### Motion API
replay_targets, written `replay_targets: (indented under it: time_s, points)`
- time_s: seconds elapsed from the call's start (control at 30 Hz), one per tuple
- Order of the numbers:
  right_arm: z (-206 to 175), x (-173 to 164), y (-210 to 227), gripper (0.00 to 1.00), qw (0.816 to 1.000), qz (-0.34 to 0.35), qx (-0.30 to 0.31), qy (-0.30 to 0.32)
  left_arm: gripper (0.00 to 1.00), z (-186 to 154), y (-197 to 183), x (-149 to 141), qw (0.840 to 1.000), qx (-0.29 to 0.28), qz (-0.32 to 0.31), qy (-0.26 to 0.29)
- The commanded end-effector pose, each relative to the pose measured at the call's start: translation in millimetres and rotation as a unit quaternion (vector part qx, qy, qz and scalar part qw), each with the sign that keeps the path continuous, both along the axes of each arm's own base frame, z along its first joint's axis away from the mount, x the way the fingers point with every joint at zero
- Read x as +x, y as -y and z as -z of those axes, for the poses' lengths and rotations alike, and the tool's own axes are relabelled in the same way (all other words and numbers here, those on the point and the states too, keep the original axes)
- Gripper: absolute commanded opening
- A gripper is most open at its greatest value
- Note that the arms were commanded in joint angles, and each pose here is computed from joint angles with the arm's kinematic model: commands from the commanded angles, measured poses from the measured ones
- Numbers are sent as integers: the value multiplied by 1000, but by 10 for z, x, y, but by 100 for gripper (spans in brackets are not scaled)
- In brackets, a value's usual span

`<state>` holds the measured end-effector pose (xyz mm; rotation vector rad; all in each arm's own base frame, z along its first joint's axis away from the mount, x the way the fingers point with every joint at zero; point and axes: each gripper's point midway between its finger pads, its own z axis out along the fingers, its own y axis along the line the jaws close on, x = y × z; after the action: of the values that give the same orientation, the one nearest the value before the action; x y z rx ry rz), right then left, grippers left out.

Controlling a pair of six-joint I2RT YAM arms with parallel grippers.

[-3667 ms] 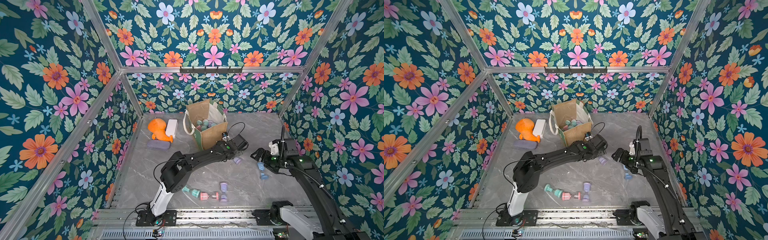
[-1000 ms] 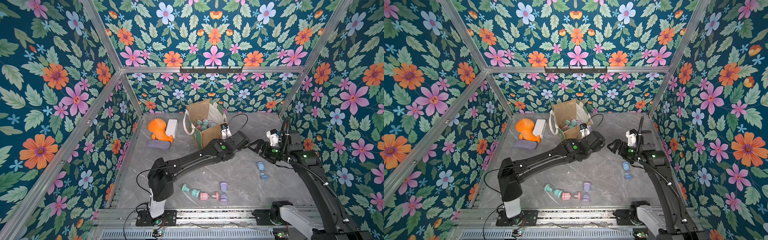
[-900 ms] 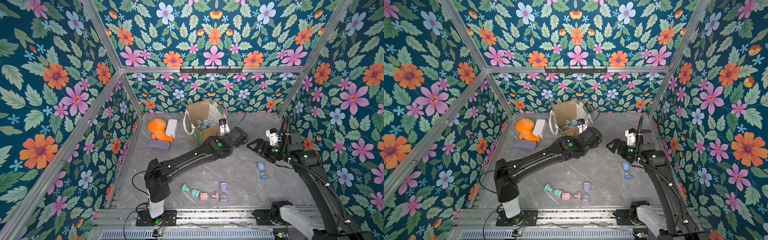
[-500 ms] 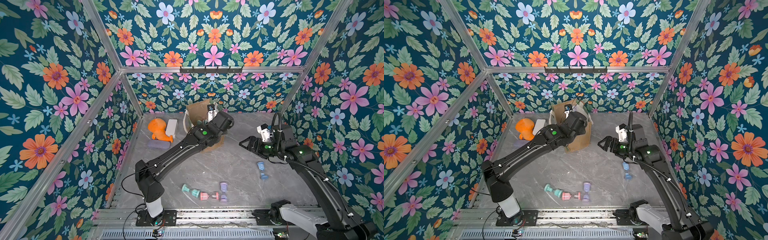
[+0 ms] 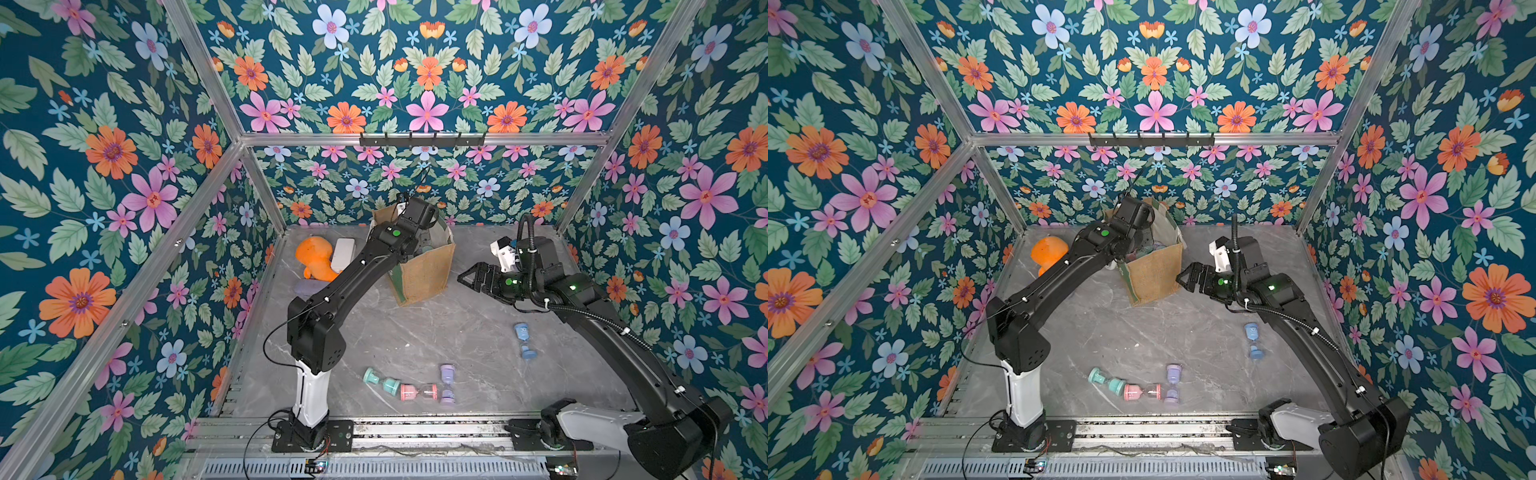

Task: Put the hourglass into the canvas bag
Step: Place the hourglass in the canvas bag.

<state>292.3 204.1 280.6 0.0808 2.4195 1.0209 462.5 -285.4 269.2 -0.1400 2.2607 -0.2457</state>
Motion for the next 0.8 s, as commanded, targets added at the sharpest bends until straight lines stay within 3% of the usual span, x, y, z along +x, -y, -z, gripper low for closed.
replay_targets:
  time_s: [0.0, 0.23, 0.43, 0.77]
  points:
    - [-41, 107, -65, 99, 1000, 2, 11, 15, 38, 193, -51, 168, 1000, 7, -5, -14]
    - [48, 265, -175, 99, 1000, -9, 19, 19, 38, 741, -70, 462, 998, 30, -9, -52]
    - [113, 386, -244, 99, 999, -14, 21, 22, 40, 1115, -104, 521, 995, 58, -13, -81]
    - [179, 451, -260, 99, 1000, -18, 11, 23, 53, 1359, -127, 523, 992, 76, -13, -102]
